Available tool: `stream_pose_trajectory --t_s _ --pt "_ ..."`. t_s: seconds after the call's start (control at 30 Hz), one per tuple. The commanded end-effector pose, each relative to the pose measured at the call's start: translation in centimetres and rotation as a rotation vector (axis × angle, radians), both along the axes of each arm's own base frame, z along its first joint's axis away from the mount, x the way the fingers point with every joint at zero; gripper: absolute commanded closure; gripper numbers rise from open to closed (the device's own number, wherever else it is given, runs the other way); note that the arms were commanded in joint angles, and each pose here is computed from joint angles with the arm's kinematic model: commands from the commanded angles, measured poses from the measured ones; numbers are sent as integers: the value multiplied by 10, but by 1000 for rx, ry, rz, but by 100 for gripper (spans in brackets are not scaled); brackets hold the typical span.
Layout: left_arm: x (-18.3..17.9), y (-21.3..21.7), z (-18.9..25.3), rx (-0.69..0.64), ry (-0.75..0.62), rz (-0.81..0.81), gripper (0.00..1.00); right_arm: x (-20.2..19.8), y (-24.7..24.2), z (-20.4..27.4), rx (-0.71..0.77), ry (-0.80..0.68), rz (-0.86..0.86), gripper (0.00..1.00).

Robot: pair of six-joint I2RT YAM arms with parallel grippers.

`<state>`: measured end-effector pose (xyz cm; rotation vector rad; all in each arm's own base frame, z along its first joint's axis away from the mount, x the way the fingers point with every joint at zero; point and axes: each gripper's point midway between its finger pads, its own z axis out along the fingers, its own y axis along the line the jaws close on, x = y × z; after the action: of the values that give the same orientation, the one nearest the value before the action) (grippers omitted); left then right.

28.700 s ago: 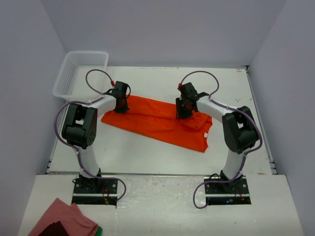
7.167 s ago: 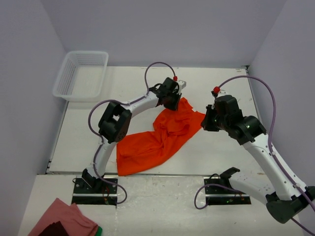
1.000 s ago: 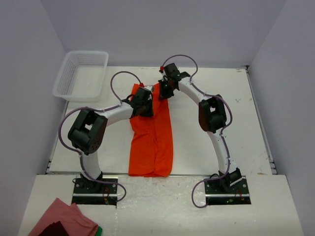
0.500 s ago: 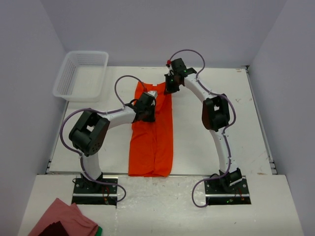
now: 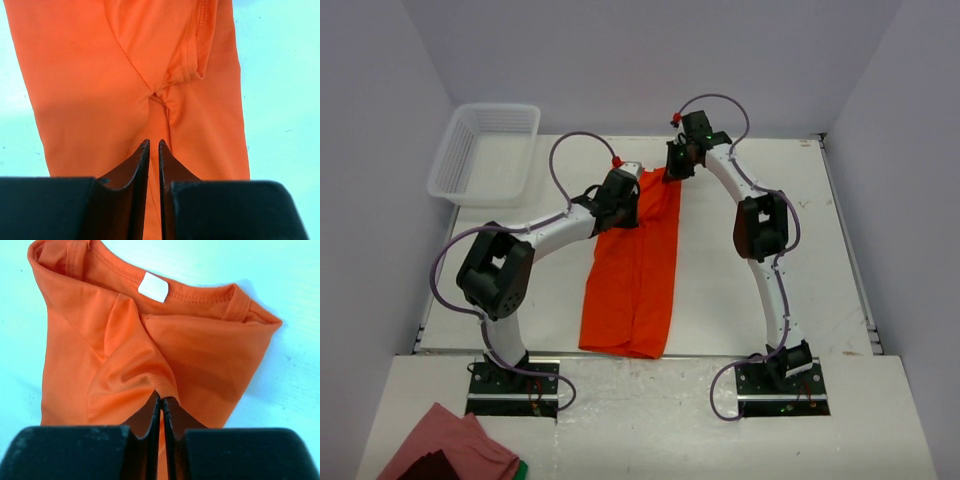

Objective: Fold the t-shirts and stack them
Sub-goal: Rotate the tshirt 90 degrees

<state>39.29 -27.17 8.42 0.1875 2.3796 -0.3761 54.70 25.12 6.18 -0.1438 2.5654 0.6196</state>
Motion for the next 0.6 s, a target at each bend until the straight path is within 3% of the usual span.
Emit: stream_pose_trajectory --t_s 0.0,0.2,0.3,0.57 --pt "13 0 22 5 -57 -6 87 11 4 19 48 -52 45 92" --pt "39 9 5 4 -33 -5 87 21 5 33 82 -97 54 84" --pt "50 15 -3 9 -25 -1 87 24 4 42 86 -120 59 87" --pt "85 25 2 -6 -54 -29 87 9 -10 79 57 -162 13 58"
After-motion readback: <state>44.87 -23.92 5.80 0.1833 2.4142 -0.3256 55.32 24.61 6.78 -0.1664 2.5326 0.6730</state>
